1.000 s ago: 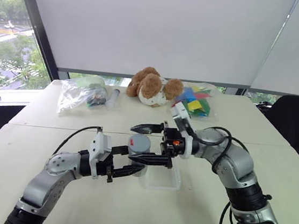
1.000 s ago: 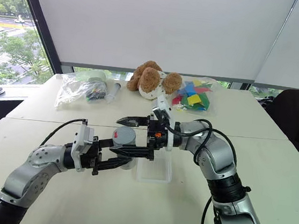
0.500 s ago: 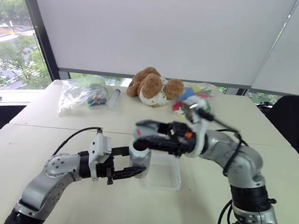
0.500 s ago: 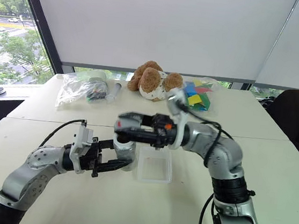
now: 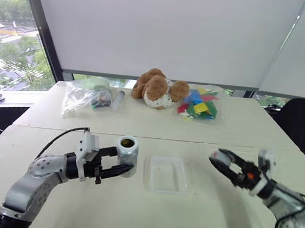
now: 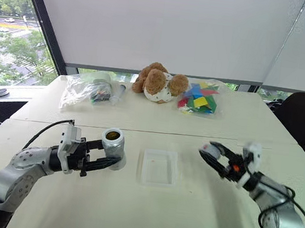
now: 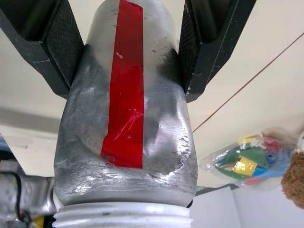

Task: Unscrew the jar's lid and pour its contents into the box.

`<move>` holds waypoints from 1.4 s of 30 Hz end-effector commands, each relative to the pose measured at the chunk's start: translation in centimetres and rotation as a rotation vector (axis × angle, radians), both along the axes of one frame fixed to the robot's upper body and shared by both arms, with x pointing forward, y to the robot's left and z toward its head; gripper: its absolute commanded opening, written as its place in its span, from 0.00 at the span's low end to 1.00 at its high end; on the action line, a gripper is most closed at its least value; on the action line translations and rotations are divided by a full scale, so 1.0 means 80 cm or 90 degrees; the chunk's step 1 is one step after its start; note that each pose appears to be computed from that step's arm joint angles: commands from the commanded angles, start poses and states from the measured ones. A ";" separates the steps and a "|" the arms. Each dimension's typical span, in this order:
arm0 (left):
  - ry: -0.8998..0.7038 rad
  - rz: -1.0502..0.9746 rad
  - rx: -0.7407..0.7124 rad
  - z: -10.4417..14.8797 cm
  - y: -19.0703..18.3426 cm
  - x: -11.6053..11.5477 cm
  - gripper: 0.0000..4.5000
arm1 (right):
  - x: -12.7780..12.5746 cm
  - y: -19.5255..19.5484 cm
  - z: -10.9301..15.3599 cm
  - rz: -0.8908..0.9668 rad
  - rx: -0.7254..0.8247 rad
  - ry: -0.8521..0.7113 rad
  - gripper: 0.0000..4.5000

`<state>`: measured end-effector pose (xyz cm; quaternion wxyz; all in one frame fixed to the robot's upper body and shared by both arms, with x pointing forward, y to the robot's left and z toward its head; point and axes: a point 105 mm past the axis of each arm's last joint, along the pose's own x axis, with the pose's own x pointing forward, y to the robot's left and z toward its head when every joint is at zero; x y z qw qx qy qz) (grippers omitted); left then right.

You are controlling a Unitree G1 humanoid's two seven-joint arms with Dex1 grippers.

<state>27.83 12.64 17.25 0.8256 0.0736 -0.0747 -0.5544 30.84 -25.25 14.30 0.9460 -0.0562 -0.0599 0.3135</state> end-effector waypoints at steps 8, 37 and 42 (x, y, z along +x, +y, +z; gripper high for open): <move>-0.024 -0.005 -0.012 0.017 0.002 0.009 0.47 | 0.000 -0.059 -0.044 -0.133 0.020 0.000 0.63; -0.414 0.103 0.328 0.016 -0.059 0.095 0.47 | -0.087 0.053 0.053 0.099 -0.077 -0.048 0.98; -0.628 0.147 0.323 0.027 -0.083 0.101 0.47 | -0.087 0.044 0.052 0.058 -0.046 -0.038 0.98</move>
